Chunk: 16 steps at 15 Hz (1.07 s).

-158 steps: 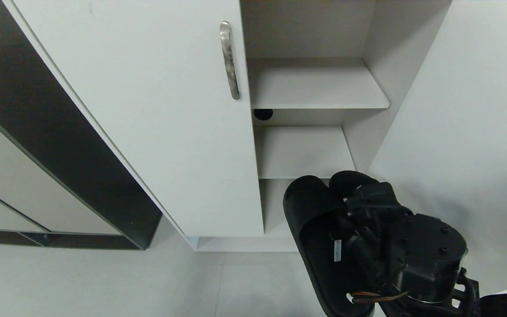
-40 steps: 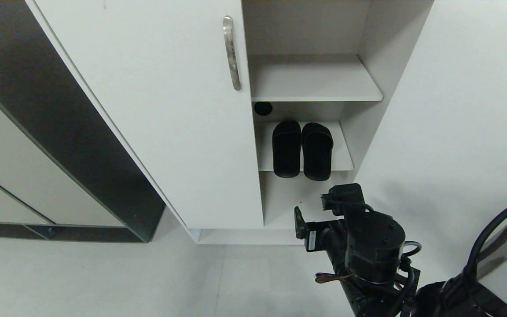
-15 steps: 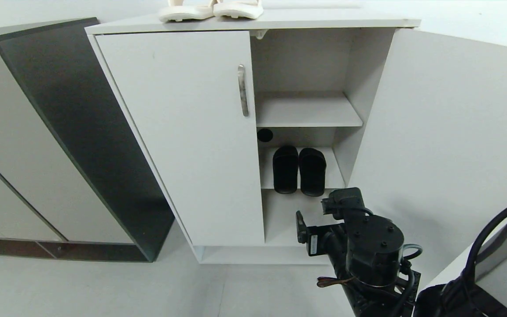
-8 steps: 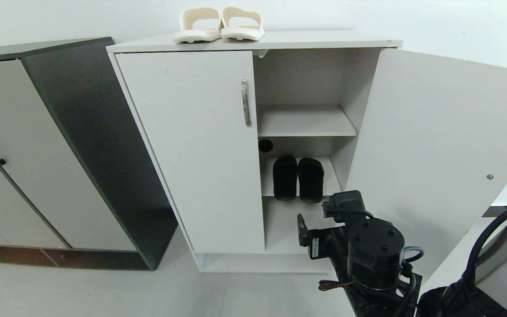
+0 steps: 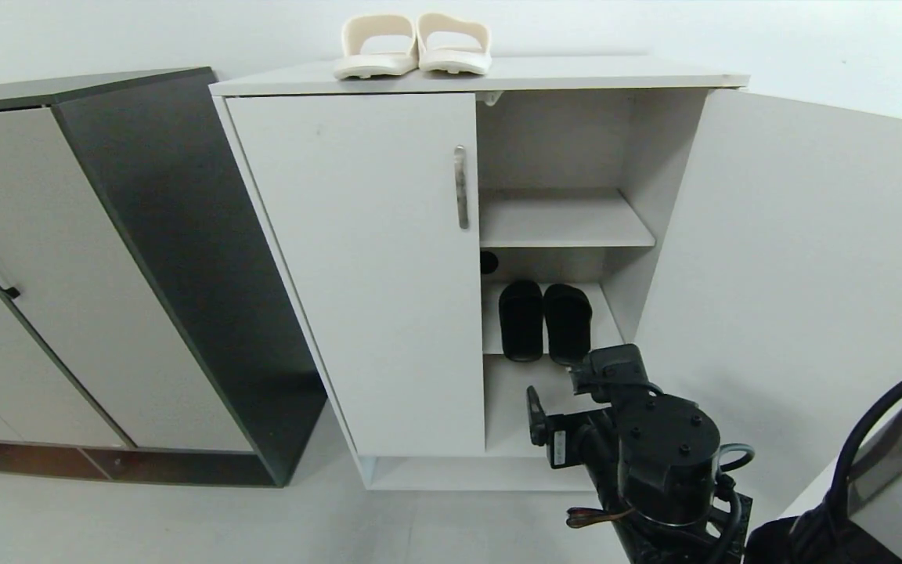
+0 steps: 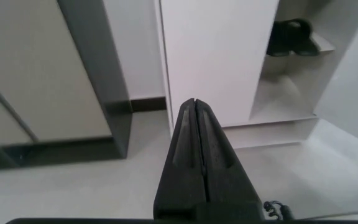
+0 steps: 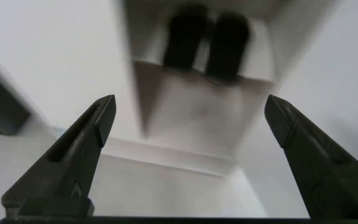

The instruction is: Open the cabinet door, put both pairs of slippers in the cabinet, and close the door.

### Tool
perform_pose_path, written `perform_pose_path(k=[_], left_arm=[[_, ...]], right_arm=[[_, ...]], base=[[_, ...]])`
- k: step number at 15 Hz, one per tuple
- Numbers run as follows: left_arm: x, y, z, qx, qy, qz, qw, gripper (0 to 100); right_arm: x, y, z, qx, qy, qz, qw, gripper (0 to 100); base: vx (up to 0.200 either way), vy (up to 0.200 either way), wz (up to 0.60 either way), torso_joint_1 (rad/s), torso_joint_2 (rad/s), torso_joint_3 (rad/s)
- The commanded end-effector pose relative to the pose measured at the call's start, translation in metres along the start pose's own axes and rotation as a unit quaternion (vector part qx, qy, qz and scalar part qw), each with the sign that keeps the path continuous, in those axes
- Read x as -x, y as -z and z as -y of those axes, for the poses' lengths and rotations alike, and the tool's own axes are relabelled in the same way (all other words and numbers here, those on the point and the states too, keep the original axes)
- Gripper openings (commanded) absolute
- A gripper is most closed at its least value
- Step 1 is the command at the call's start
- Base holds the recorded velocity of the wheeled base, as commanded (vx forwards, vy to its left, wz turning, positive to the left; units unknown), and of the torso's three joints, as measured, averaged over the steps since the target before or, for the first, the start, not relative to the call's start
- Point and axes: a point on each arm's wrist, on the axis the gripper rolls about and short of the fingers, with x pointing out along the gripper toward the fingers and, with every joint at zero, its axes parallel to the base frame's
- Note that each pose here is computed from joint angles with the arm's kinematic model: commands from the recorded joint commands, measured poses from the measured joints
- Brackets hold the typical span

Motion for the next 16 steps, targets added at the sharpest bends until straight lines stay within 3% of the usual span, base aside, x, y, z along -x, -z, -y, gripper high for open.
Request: perform_pose_path(k=[1, 7, 16], left_arm=[[0.000, 0.000, 0.000, 0.000, -0.001, 0.000, 1.0000, 0], [0.000, 0.000, 0.000, 0.000, -0.001, 0.000, 1.0000, 0], [0.000, 0.000, 0.000, 0.000, -0.001, 0.000, 1.0000, 0]], right_arm=[[0.000, 0.001, 0.001, 0.002, 0.001, -0.002, 1.000, 100], [0.002, 0.004, 0.004, 0.020, -0.001, -0.001, 1.000, 100], [0.001, 0.011, 0.006, 0.032, -0.004, -0.007, 0.999, 100]], base=[[0.000, 0.200, 0.00, -0.012, -0.01, 0.012], [0.000, 0.200, 0.00, 0.002, 0.00, 0.002], [0.000, 0.000, 0.00, 0.000, 0.00, 0.000]])
